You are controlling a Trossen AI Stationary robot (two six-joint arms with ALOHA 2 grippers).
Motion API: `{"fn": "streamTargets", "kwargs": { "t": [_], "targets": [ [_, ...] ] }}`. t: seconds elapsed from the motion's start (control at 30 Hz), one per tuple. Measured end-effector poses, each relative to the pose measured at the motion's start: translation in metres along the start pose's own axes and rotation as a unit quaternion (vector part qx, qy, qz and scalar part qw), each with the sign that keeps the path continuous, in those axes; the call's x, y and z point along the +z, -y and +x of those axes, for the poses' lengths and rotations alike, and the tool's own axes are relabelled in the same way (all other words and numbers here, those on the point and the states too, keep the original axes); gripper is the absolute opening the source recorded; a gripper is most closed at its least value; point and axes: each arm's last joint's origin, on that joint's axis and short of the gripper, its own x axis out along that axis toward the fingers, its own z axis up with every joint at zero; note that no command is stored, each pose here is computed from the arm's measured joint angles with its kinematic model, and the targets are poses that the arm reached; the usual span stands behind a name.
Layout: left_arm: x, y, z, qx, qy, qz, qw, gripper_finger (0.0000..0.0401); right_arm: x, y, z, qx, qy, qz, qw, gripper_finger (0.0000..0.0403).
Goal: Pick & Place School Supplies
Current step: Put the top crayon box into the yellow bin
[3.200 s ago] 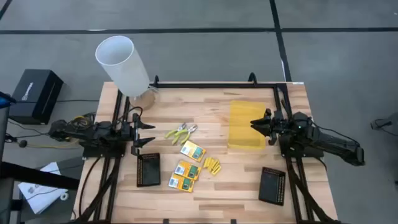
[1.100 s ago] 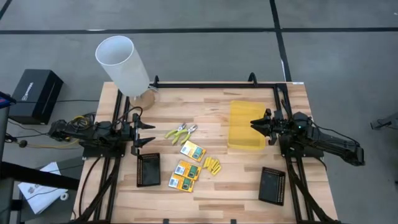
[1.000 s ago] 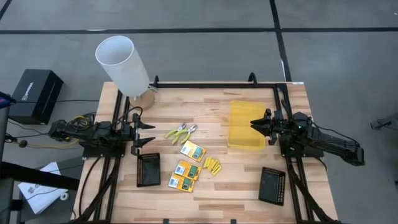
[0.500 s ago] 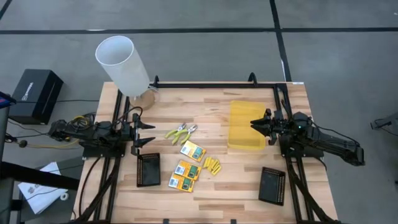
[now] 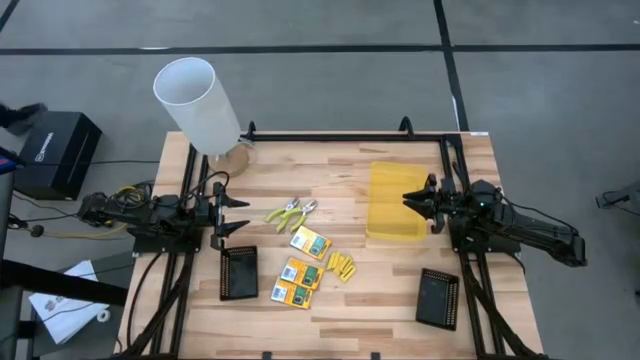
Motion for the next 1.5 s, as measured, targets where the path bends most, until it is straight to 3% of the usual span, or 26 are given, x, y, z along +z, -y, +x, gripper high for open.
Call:
{"fn": "streamTargets", "kwargs": {
  "t": [0.27, 0.63, 1.2, 1.33, 1.5],
  "targets": [
    [0.0, 0.0, 0.0, 0.0, 0.0, 0.0, 1.0, 0.0224, 0.004, -0.001, 0.0, 0.002, 0.018, -0.08, 0.997, 0.0097],
    [0.004, 0.0, 0.0, 0.001, 0.02, -0.006, 1.0, 0.0224, 0.022, -0.007, -0.003, 0.022, 0.117, -0.09, 0.989, 0.0097],
    [0.01, -0.001, -0.001, 0.005, 0.052, -0.041, 0.998, 0.0224, 0.022, -0.007, -0.003, 0.021, 0.118, -0.083, 0.989, 0.0097],
    [0.01, -0.001, 0.0, 0.007, 0.053, -0.041, 0.998, 0.0224, 0.022, -0.007, -0.003, 0.017, 0.116, -0.111, 0.987, 0.0097],
    [0.009, -0.004, 0.001, 0.072, 0.039, 0.015, 0.997, 0.0224, 0.026, -0.008, -0.004, 0.018, 0.14, -0.139, 0.98, 0.0097]
  ]
}}
